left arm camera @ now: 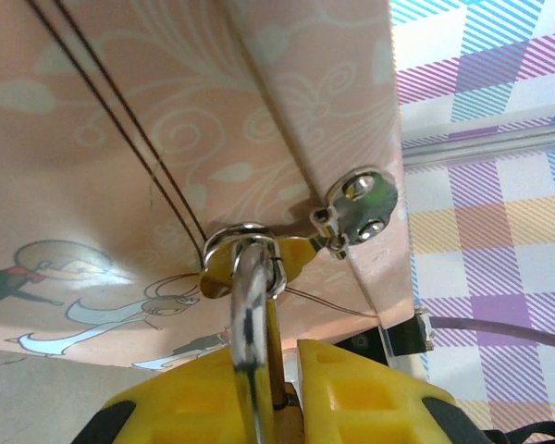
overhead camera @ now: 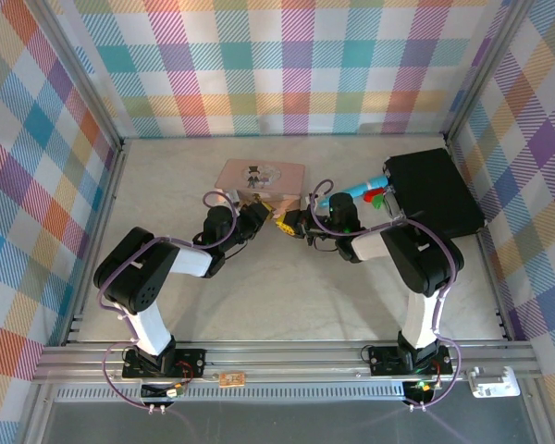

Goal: Unlock a padlock with a key

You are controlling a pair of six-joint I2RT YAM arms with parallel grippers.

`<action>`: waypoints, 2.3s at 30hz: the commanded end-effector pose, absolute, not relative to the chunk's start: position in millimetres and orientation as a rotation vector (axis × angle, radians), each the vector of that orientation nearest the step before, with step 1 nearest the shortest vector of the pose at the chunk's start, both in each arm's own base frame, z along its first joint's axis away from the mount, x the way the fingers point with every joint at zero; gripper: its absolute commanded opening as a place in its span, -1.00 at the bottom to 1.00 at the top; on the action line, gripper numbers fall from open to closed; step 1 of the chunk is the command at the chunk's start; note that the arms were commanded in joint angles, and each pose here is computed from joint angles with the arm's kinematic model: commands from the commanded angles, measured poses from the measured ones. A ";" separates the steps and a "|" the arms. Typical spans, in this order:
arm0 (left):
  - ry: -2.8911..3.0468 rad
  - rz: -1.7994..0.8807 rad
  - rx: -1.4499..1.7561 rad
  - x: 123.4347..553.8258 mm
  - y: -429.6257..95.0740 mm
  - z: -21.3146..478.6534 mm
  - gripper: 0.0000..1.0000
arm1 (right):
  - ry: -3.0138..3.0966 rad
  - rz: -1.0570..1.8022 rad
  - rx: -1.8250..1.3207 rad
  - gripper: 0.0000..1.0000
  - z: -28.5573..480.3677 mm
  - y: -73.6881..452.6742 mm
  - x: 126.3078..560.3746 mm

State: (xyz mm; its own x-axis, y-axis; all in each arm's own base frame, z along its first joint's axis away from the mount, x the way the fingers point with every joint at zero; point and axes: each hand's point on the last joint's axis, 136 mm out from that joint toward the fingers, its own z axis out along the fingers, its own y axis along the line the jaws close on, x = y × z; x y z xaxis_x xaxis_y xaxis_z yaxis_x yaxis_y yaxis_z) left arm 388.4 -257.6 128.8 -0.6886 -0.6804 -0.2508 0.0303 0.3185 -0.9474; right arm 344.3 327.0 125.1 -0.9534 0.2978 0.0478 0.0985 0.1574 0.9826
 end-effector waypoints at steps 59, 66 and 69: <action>1.796 -1.383 -0.255 356.8 -302.0 128.6 -1.00 | 1.524 2.679 1.463 -1.00 255.4 365.5 368.6; 1.768 -1.389 -0.272 362.9 -303.2 137.4 -1.00 | 1.629 2.549 1.480 -1.00 215.1 364.3 374.7; 1.757 -1.378 -0.306 363.3 -297.2 139.8 -1.00 | 1.766 2.420 1.449 -1.00 175.5 365.1 375.6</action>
